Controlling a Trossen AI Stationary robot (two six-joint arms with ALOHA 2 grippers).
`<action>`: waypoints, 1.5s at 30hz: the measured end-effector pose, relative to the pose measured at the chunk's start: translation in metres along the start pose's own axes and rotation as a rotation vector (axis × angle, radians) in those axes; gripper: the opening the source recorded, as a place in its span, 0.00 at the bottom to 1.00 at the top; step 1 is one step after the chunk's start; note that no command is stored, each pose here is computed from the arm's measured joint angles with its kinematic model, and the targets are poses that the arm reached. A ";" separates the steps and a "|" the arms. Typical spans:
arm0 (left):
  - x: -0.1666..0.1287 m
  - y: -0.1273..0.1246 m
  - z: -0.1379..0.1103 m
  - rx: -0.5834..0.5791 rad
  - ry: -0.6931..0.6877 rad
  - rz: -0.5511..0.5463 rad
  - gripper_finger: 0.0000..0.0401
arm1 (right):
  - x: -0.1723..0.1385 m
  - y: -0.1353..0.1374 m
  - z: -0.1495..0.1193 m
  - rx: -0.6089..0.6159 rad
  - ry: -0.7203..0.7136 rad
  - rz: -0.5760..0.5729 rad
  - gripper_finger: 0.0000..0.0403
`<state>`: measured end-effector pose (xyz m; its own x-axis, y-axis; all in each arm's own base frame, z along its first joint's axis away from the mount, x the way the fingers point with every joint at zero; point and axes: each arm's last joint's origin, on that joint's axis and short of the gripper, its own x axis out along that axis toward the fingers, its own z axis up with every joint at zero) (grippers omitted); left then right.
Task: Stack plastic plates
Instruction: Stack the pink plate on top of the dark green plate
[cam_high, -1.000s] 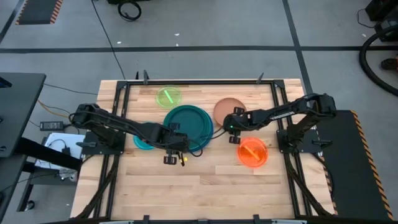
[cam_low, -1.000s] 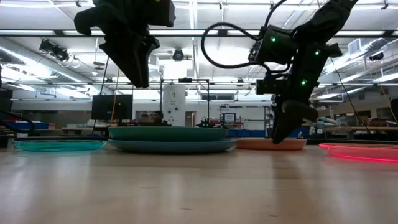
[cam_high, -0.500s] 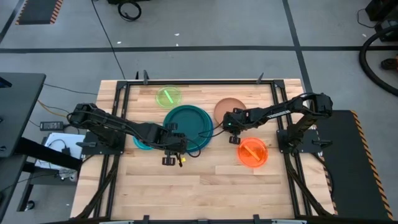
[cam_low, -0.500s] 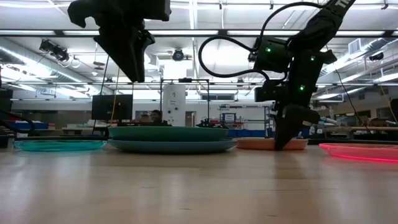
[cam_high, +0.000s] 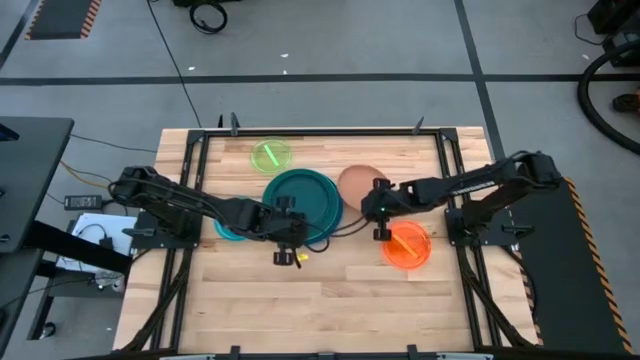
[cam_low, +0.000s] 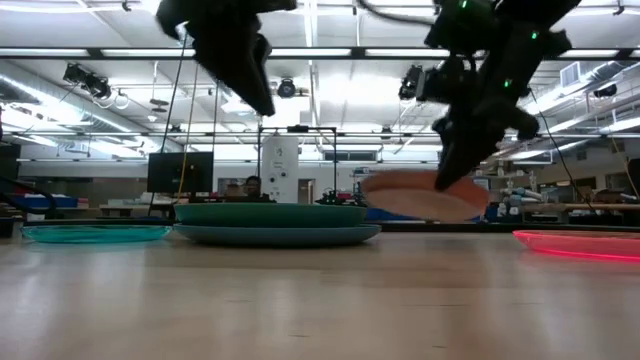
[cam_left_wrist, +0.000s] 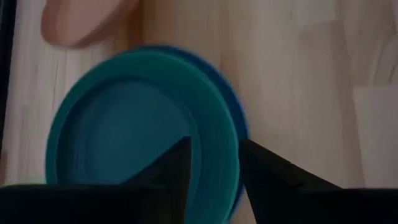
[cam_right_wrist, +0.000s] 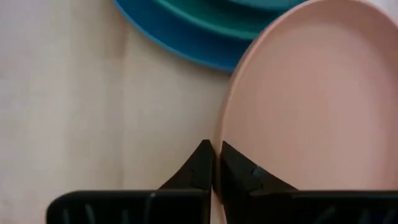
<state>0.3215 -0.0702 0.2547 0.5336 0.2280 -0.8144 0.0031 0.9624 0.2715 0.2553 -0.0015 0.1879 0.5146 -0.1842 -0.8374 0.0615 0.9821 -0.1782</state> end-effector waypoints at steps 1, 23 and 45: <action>0.001 0.001 0.001 -0.004 -0.012 0.000 0.37 | -0.003 0.003 0.003 -0.006 -0.007 0.007 0.05; 0.029 -0.001 0.028 0.450 -0.132 0.241 0.60 | -0.021 0.038 0.039 -0.095 -0.226 0.229 0.05; 0.031 0.001 0.024 0.643 -0.088 0.194 0.29 | -0.024 0.041 0.048 -0.134 -0.324 0.306 0.06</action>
<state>0.3586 -0.0653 0.2418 0.6422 0.3483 -0.6828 0.3887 0.6198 0.6817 0.2865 0.0447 0.2253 0.7341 0.1561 -0.6608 -0.2349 0.9715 -0.0315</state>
